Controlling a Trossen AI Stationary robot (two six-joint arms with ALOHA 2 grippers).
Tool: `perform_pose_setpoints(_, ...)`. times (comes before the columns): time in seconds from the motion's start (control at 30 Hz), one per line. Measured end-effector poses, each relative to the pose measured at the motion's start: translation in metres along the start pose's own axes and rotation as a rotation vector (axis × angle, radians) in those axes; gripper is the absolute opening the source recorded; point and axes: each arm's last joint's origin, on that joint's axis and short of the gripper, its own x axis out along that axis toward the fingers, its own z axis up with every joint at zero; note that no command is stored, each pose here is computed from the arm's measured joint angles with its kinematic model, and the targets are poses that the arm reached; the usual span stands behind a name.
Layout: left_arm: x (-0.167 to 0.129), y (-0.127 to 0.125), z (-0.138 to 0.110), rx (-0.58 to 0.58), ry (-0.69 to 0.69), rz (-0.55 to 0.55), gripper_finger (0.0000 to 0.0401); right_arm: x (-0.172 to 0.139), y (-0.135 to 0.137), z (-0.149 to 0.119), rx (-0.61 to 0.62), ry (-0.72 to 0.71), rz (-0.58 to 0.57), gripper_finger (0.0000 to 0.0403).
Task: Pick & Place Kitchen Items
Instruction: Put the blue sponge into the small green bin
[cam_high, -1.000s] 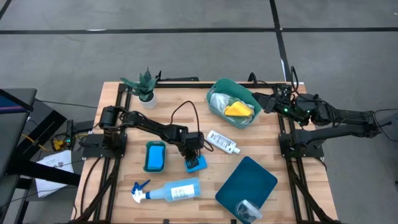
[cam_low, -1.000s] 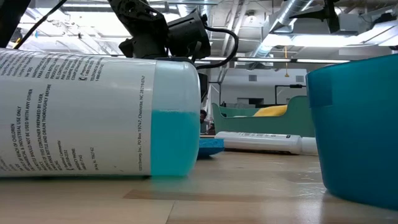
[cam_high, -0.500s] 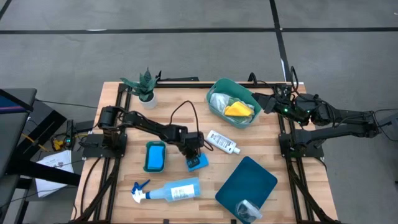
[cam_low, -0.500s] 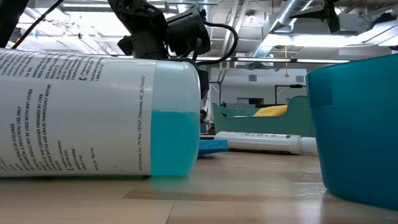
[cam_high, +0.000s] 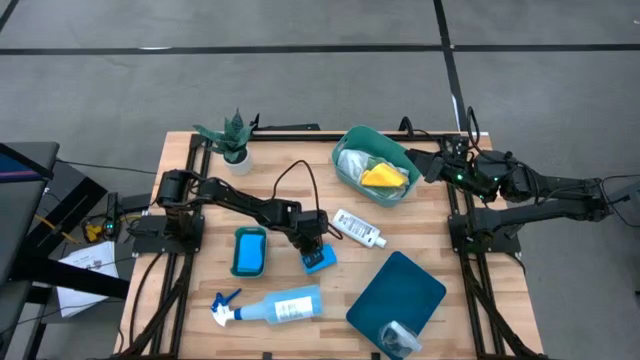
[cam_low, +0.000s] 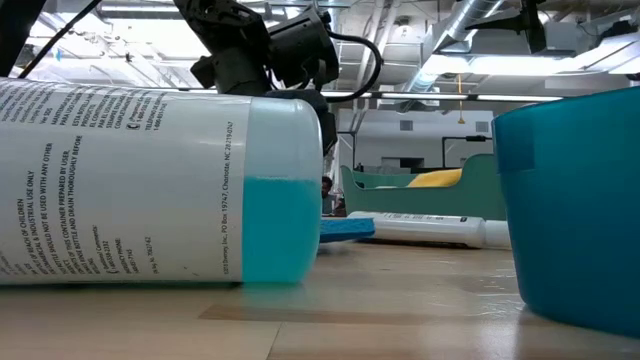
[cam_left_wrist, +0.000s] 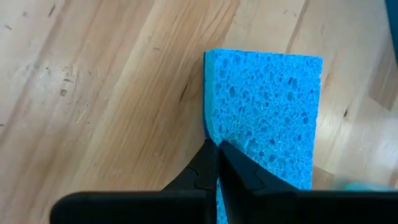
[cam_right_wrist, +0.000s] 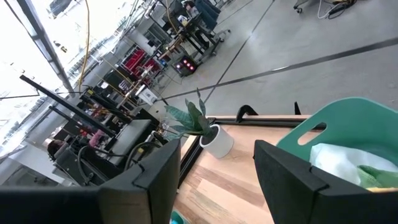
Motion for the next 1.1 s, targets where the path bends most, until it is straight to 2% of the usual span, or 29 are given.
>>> perform_pose_setpoints(0.27,-0.001,-0.001,0.001,-0.083,-0.004,-0.003,0.0,0.002,0.0,-0.001,-0.031,0.005,-0.005,0.0195)
perform_pose_setpoints(0.63,-0.005,-0.002,0.009,-0.363,-0.069,-0.048,0.0,0.004,0.0,-0.006,-0.126,0.076,0.023,0.0195)
perform_pose_setpoints(1.1,-0.004,-0.004,0.007,-0.641,-0.152,0.029,0.0,0.003,-0.009,-0.014,-0.204,0.163,-0.047,0.0195)
